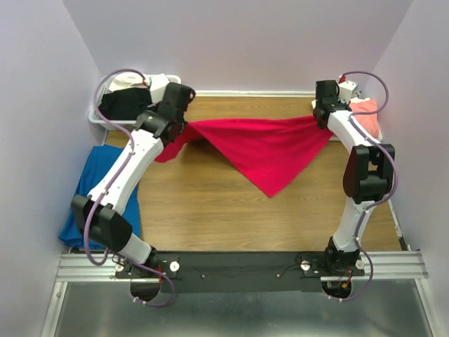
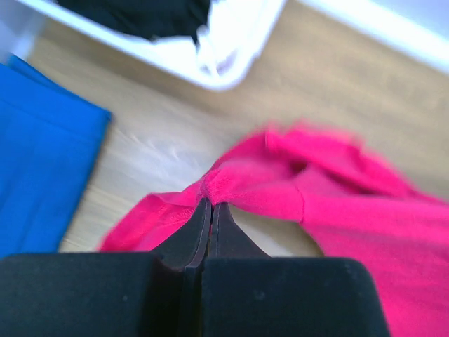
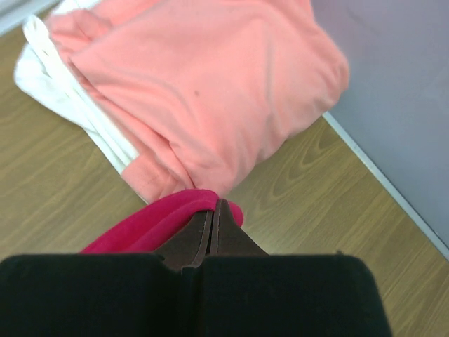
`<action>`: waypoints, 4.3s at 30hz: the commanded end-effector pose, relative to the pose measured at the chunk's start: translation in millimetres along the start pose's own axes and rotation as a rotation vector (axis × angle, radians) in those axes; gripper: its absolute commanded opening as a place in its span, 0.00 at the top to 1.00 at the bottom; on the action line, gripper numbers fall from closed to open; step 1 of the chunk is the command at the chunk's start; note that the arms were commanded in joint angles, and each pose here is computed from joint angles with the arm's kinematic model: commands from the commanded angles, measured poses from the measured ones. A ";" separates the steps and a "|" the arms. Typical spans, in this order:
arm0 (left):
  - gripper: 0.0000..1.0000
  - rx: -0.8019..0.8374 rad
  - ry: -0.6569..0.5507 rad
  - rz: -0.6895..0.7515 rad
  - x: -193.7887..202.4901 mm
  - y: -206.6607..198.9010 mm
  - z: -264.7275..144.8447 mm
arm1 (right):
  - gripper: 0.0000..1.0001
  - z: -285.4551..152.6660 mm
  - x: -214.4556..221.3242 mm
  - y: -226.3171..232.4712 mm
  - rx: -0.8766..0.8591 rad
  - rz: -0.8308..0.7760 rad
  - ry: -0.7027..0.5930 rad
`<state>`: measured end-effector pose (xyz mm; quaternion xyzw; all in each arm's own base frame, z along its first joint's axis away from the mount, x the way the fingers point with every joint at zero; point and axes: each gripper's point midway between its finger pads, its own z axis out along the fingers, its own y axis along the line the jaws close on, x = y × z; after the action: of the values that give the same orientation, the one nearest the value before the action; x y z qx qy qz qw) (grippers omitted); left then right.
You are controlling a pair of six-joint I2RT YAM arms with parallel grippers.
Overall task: Fold and stack the t-shirts
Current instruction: Flatten out the tshirt
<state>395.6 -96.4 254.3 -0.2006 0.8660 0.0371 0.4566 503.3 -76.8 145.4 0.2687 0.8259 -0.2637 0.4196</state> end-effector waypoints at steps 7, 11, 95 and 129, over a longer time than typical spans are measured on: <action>1.00 -0.038 0.000 0.088 1.8 30.0 -6.5 | 0.99 -10.8 -12.9 -19.9 0.025 0.038 -0.033; 1.00 0.013 0.141 0.104 73.5 26.1 8.0 | 0.99 -3.7 4.9 -22.1 0.043 0.012 -0.003; 1.00 -0.059 0.064 0.209 74.6 -31.7 107.9 | 0.38 -168.0 136.4 3.5 -0.582 0.015 0.373; 1.00 -0.007 0.101 0.233 89.3 -29.7 104.4 | 0.47 -231.1 287.4 -19.6 -0.638 -0.076 0.606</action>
<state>442.2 -128.3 111.1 -0.0995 0.9115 0.0912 0.3885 211.7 135.1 36.0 0.1434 0.9639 0.1124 0.1942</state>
